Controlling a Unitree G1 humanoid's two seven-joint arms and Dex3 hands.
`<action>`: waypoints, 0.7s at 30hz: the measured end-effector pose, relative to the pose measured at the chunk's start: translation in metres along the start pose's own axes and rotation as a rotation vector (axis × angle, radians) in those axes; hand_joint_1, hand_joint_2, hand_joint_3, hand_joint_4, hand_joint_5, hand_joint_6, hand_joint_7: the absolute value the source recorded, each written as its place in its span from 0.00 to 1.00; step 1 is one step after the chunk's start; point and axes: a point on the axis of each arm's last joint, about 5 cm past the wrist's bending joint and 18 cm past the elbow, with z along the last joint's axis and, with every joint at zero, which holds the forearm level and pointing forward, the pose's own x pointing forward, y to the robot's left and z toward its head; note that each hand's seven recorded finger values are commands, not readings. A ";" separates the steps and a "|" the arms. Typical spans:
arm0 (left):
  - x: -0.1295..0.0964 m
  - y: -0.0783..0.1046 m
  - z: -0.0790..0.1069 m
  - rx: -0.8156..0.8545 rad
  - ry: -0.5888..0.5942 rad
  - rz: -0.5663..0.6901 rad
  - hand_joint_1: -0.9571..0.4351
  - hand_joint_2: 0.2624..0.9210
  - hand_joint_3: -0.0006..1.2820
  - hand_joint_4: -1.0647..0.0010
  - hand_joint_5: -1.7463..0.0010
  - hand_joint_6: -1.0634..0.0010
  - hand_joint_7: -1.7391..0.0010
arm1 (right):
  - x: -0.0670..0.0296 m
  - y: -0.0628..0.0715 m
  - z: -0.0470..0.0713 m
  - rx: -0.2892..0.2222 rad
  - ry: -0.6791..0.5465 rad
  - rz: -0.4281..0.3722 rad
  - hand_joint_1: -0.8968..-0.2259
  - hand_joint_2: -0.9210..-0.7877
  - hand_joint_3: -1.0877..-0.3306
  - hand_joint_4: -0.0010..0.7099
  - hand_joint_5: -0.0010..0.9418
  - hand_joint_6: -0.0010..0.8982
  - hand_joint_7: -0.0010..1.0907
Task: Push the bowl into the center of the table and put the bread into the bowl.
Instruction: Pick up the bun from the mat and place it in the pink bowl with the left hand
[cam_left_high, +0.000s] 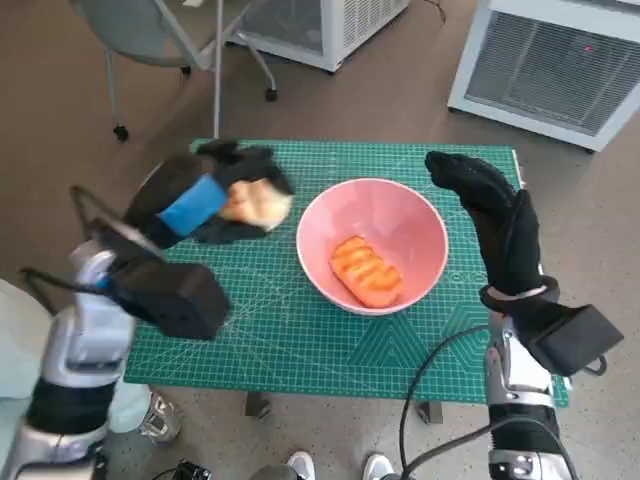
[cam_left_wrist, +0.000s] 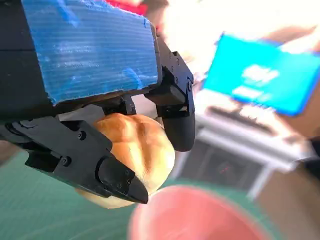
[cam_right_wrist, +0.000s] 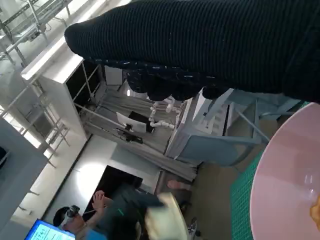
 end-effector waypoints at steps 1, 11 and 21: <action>0.006 -0.004 0.002 0.001 -0.018 0.016 0.69 1.00 0.03 0.30 0.33 0.39 0.38 | 0.0000 0.000 0.000 0.001 -0.001 -0.001 0.30 0.00 0.41 0.23 0.00 0.00 0.45; 0.048 -0.049 0.021 -0.015 -0.155 -0.002 0.69 1.00 0.03 0.28 0.40 0.40 0.32 | 0.0010 0.000 0.004 -0.003 -0.024 -0.001 0.30 0.00 0.40 0.23 0.00 0.00 0.45; 0.055 -0.073 0.022 -0.002 -0.152 -0.166 0.69 1.00 0.03 0.28 0.40 0.42 0.30 | -0.0032 -0.001 0.007 -0.014 -0.037 -0.012 0.30 0.00 0.40 0.23 0.00 0.00 0.44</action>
